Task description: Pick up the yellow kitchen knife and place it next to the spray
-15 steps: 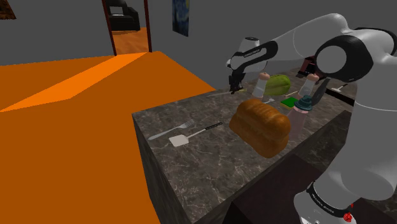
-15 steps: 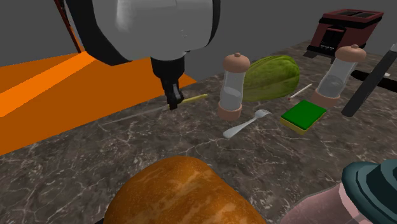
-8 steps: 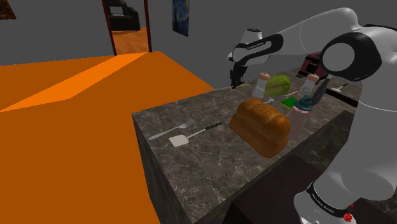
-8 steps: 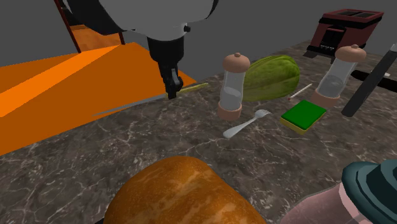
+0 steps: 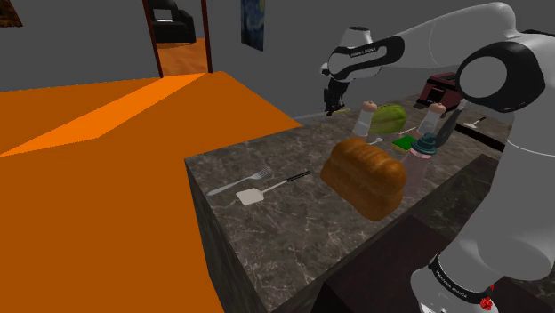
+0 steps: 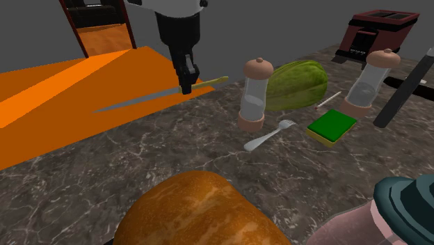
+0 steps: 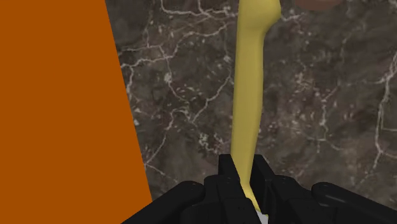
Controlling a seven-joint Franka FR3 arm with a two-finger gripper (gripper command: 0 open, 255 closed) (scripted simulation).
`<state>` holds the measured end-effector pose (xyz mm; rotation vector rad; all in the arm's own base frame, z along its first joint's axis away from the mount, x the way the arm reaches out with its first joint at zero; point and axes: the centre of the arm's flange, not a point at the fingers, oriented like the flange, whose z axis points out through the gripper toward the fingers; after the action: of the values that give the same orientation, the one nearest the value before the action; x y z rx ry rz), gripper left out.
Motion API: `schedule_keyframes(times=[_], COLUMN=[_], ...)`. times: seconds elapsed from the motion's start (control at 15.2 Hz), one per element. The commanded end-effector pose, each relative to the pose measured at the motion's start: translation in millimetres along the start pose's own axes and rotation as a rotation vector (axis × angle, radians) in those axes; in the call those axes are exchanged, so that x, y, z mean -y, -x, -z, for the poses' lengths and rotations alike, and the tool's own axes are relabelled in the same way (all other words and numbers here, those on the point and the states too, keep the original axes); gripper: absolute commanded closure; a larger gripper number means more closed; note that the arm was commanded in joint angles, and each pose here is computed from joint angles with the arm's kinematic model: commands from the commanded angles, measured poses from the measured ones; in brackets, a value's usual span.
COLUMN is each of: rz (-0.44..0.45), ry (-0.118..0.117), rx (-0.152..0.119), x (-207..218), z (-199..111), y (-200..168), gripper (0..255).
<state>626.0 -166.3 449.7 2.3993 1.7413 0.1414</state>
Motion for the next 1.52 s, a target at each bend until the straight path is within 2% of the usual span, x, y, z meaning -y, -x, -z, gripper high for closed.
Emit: schedule_keyframes(times=[0.0,1.45], rz=[0.000,0.000], ry=[0.000,0.000], rx=[0.000,0.000], x=[-3,-26], z=[11,124], y=[0,3], gripper=[255,255])
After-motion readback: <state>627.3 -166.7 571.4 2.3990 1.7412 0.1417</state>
